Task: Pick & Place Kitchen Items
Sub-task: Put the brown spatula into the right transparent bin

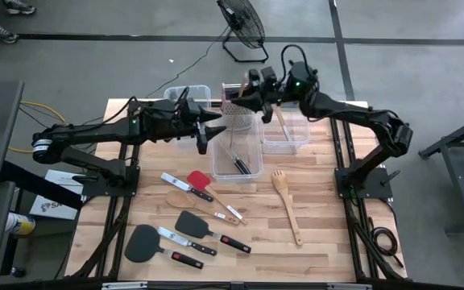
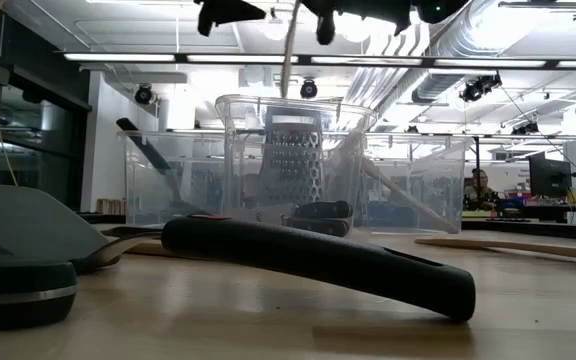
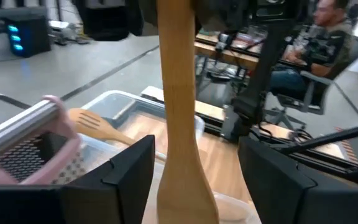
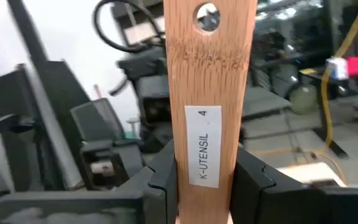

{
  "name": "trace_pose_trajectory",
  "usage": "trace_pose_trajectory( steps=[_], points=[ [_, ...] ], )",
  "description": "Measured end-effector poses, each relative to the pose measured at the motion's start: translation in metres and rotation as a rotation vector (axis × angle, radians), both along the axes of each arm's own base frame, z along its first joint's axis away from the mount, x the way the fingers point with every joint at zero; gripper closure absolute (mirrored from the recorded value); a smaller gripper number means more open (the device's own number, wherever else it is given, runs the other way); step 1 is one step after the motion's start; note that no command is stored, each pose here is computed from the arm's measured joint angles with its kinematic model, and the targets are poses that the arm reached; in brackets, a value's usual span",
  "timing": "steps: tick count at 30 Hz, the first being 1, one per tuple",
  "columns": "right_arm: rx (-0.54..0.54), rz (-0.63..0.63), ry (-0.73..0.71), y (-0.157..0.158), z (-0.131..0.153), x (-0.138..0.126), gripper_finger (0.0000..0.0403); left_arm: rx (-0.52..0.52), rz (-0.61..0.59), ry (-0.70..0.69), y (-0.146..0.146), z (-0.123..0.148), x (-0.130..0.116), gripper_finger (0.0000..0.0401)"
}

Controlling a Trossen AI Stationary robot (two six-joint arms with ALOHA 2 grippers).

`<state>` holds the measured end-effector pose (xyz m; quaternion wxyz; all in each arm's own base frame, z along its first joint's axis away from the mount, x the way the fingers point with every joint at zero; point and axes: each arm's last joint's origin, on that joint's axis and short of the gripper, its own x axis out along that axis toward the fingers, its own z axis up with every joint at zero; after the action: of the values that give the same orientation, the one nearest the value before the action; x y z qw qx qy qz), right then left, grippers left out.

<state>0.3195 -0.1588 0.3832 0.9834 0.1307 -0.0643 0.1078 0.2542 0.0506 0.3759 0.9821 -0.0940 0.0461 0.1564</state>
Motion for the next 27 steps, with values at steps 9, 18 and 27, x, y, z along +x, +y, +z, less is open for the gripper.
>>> trace_pose_trajectory(
  steps=[9, 18, 27],
  points=[
    [0.007, -0.207, 0.108, -0.019, 0.017, -0.049, 0.0316, 0.010, 0.076, -0.012, 0.000, 0.006, -0.010, 0.0172],
    [-0.071, -0.569, 0.321, -0.029, 0.019, -0.098, 0.0316, 0.004, 0.084, -0.007, 0.000, 0.006, -0.011, 0.0172],
    [-0.064, -0.725, 0.584, -0.048, -0.014, -0.098, 0.0316, -0.014, 0.097, -0.013, 0.001, 0.006, -0.011, 0.0172]
  ],
)
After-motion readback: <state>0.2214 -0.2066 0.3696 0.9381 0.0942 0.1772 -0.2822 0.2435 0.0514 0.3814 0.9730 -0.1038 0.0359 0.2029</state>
